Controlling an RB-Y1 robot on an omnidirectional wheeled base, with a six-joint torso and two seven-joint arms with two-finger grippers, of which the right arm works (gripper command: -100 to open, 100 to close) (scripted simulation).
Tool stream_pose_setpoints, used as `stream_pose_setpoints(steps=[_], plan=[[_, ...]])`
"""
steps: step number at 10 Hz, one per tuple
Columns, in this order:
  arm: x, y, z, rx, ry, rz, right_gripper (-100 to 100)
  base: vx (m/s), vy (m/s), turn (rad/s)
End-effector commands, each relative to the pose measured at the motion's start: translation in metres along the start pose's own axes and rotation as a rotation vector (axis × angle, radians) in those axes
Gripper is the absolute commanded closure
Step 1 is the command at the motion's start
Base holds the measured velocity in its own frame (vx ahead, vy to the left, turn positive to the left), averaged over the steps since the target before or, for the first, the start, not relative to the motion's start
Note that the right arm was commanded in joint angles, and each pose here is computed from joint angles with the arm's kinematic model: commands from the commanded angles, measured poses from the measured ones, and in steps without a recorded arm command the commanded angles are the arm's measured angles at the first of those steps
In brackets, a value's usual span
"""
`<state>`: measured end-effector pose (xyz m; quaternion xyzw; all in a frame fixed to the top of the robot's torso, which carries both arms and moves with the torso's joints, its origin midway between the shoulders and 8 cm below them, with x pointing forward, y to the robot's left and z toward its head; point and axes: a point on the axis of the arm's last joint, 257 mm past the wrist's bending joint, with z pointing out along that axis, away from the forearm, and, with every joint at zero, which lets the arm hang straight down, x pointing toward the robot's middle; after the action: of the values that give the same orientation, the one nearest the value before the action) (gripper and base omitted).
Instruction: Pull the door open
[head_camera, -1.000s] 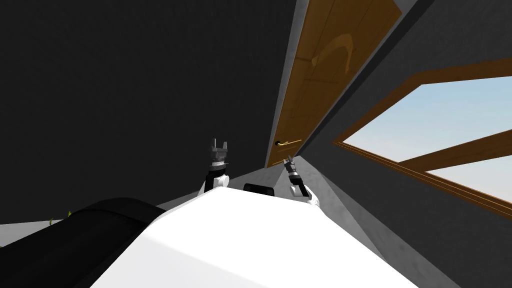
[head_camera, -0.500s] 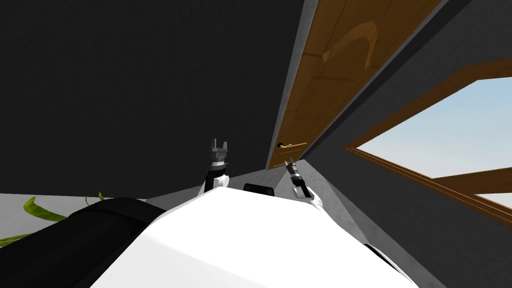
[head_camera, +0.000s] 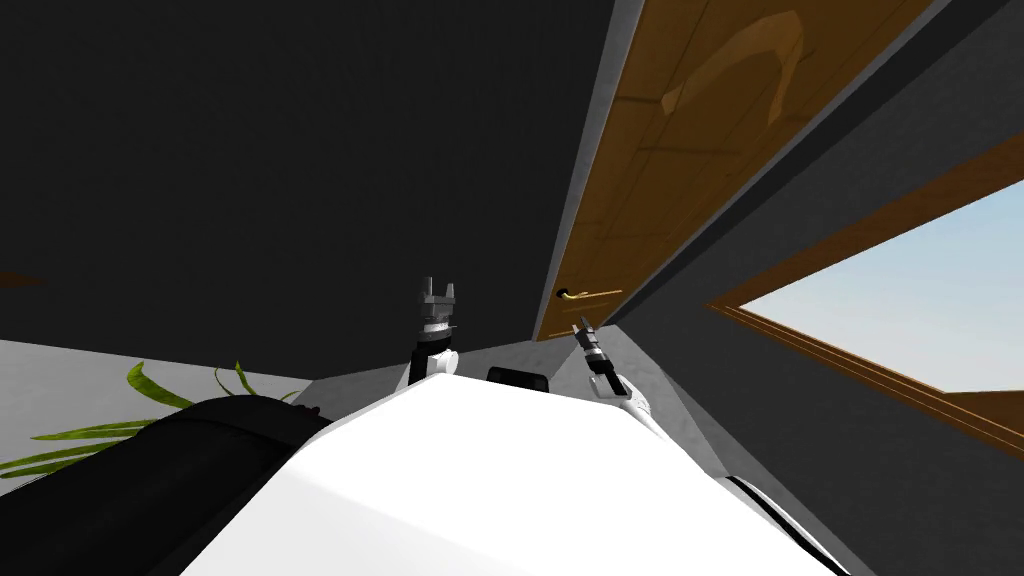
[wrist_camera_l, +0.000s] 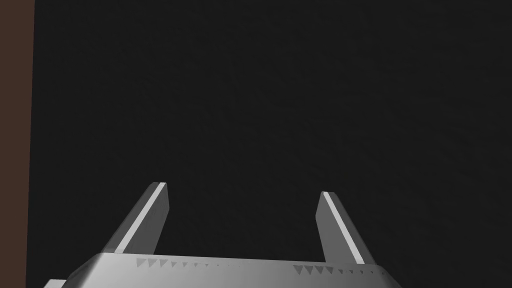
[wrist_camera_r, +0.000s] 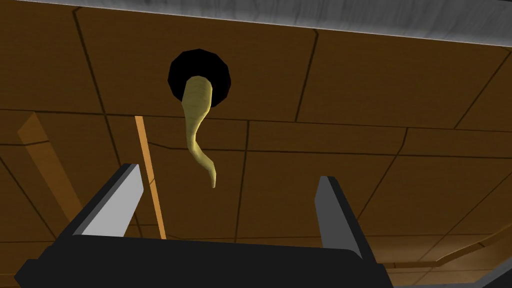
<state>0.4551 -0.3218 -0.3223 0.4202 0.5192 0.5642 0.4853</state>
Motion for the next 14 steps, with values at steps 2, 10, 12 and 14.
stream_pose_setpoints(steps=[2, 10, 12, 14], plan=[[-0.014, -0.009, -0.0039, 0.024, -0.006, -0.012, -100, 0.026, -0.074, 0.134], [-0.061, -0.030, -0.0191, 0.098, -0.034, -0.061, -100, 0.032, -0.087, 0.154], [-0.069, -0.032, -0.0216, 0.109, -0.040, -0.069, -100, 0.024, -0.084, 0.093], [-0.069, -0.032, -0.0216, 0.110, -0.041, -0.071, -100, 0.013, -0.031, 0.030]])
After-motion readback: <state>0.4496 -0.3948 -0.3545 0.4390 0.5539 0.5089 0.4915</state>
